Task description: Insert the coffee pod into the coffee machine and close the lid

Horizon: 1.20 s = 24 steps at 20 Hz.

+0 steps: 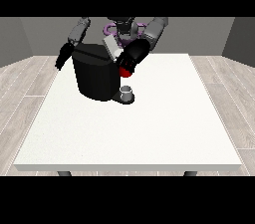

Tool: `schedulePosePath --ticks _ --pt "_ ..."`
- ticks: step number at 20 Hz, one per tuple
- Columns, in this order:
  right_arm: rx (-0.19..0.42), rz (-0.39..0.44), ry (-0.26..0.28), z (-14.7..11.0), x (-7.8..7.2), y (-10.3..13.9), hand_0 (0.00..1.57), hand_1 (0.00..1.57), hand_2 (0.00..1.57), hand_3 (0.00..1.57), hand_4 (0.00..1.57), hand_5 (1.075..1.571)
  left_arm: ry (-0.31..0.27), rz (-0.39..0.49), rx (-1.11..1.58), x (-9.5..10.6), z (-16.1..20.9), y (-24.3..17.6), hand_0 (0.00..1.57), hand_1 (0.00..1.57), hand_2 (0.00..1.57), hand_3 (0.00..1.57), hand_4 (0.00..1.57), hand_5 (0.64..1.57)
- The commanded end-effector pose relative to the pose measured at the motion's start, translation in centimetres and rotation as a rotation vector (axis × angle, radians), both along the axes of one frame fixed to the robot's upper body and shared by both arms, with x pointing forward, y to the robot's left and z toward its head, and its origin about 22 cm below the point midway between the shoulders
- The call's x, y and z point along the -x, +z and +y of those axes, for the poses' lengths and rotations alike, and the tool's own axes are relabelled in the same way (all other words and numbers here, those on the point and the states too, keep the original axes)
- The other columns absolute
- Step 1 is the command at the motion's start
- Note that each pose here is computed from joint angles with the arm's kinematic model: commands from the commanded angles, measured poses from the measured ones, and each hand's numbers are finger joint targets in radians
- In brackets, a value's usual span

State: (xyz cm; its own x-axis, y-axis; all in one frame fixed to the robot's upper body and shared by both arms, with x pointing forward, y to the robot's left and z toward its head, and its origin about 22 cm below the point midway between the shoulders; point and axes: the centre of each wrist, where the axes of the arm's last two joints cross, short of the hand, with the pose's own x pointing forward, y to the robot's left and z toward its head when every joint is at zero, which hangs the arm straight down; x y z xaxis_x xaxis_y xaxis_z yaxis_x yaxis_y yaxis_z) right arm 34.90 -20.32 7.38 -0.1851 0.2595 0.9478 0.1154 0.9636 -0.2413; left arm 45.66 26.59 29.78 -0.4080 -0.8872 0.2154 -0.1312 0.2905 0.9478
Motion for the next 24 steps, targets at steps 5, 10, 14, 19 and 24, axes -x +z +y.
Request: schedulePosePath --ticks 5,10,14,19,24 --pt "-0.007 0.004 -0.003 -1.2 -0.5 -0.3 0.00 0.00 0.00 0.00 0.11 1.571 0.031 -0.049 -0.060 -0.1 -0.9 -0.2 0.00 0.00 0.63 0.51 0.00 1.571" --pt "0.025 0.002 -0.008 0.3 0.6 -1.8 0.00 0.00 0.00 0.00 0.15 1.571 0.049 -0.046 -0.045 -0.1 0.6 0.0 0.00 0.00 0.53 0.44 0.00 1.571" --pt "0.004 0.034 -0.020 -0.5 0.1 -1.3 0.00 0.00 0.00 0.00 0.00 1.571 0.046 0.005 -0.049 -0.1 1.4 -0.9 0.00 0.00 0.36 0.25 0.00 1.571" --pt "-0.035 0.160 -0.104 -2.6 1.5 -6.3 0.00 0.00 0.00 0.00 0.13 1.571 0.012 0.119 -0.028 -0.5 -1.6 -4.2 0.00 0.00 0.00 0.06 0.00 1.571" --pt "-0.039 0.221 -0.151 -4.4 2.0 -7.6 0.00 0.00 0.00 0.00 0.00 1.571 -0.045 0.220 0.007 -0.3 -2.9 -9.9 0.00 0.00 0.08 0.00 0.00 1.571"
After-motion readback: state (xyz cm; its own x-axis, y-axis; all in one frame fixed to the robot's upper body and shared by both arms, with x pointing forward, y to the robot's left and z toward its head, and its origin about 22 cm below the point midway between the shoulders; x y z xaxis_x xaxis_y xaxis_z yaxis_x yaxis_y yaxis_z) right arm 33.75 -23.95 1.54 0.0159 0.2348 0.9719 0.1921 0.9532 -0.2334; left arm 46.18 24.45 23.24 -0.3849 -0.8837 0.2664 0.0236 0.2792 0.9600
